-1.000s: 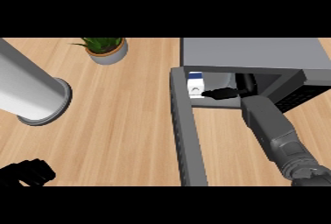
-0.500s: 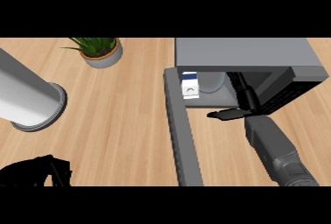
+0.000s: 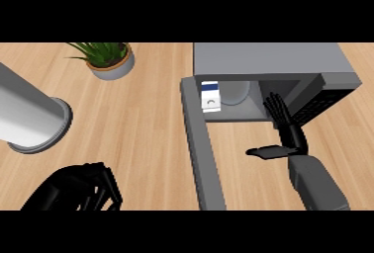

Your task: Pick up the milk, place it into the microwave and close the microwave

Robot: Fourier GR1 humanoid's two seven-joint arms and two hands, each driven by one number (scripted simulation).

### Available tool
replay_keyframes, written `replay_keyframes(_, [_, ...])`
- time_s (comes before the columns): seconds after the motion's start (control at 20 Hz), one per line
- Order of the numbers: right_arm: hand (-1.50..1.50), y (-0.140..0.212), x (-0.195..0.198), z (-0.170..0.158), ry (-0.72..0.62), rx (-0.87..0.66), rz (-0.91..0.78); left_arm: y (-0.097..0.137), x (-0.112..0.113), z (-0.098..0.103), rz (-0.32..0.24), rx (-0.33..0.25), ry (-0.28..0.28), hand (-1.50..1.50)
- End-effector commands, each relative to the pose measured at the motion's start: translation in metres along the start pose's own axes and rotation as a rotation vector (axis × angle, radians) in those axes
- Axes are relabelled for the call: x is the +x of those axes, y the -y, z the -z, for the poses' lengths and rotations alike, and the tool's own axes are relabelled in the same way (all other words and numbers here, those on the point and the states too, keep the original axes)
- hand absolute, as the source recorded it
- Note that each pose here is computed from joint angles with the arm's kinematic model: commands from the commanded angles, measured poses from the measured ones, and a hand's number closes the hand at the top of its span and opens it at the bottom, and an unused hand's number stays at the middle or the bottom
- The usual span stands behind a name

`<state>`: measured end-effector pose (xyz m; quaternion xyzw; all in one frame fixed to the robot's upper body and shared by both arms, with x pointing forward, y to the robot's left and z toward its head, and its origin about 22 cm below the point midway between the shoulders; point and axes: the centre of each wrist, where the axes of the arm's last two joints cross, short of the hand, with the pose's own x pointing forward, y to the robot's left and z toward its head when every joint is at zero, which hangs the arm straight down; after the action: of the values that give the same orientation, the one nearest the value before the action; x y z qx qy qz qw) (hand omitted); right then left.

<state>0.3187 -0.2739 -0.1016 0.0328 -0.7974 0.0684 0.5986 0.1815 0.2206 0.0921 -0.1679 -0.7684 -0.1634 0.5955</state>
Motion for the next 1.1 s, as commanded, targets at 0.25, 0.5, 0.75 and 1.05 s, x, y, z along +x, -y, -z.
replay_keyframes(0.25, [-1.5,0.031,0.005,-0.077,-0.029,-0.004,-0.005,0.034,-0.037,0.059,0.091,-0.153,-0.015,1.5])
replay_keyframes(0.5, [-1.5,0.055,0.024,-0.099,0.033,-0.009,-0.018,0.073,-0.074,0.09,0.15,-0.255,-0.108,1.5])
replay_keyframes(0.75, [-1.5,0.077,0.057,-0.103,0.054,0.031,-0.086,0.095,-0.121,0.098,0.191,-0.258,-0.153,1.5])
replay_keyframes(1.05, [-1.5,0.072,0.079,-0.127,0.141,0.095,0.009,0.107,-0.154,0.109,0.234,-0.165,-0.077,1.5])
